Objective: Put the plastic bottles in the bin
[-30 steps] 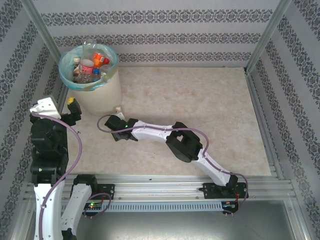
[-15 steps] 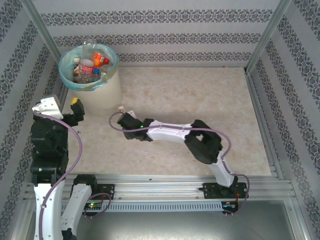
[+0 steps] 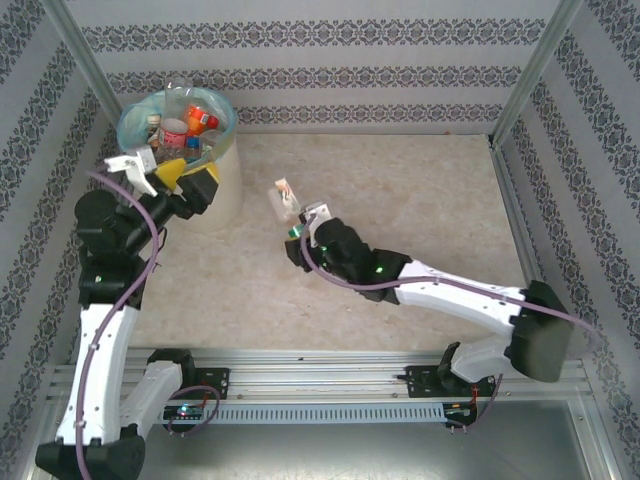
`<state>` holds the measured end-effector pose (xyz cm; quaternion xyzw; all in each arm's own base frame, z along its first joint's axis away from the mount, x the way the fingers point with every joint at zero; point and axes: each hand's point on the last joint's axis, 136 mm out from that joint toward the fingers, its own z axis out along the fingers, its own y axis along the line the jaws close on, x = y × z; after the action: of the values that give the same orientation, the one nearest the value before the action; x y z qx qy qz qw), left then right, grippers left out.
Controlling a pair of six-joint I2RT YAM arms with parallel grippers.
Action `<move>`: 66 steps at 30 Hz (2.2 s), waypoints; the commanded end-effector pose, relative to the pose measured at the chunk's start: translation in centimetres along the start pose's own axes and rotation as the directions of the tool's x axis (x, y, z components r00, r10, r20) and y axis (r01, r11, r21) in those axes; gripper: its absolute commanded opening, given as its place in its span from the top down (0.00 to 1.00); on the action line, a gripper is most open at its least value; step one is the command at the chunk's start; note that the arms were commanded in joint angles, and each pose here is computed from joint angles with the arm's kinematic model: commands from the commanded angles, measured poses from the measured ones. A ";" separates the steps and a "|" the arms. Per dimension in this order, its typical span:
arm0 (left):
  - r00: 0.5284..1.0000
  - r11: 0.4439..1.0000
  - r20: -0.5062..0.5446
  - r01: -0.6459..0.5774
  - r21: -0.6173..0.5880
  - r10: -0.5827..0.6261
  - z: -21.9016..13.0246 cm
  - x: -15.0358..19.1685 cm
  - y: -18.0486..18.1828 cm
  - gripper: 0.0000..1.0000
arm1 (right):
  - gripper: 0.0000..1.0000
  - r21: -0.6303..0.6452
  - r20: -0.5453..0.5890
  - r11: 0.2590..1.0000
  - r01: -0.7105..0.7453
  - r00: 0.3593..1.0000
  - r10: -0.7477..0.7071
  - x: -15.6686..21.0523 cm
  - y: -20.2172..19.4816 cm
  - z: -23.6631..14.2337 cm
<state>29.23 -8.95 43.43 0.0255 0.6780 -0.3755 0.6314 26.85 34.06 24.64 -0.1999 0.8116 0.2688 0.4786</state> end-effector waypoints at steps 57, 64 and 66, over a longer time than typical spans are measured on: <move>0.717 0.510 -0.443 -0.696 -0.506 0.538 12.7 -8.4 11.1 0.61 | 0.16 0.020 0.323 0.974 0.225 0.921 -0.219 -10.1 2.5 -5.6; 0.694 0.460 -0.546 -0.720 -0.519 0.469 13.2 -6.7 16.6 0.61 | 0.16 0.011 0.296 0.975 0.224 0.930 -0.217 -9.1 2.2 -5.1; 0.686 0.451 -0.570 -0.727 -0.518 0.451 13.0 -6.3 17.8 0.61 | 0.16 0.012 0.289 0.976 0.218 0.934 -0.212 -8.8 2.1 -4.9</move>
<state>51.53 -2.49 39.20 0.0891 0.8220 0.1444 0.5436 26.35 33.57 35.22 -0.2517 0.7020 0.2483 0.6182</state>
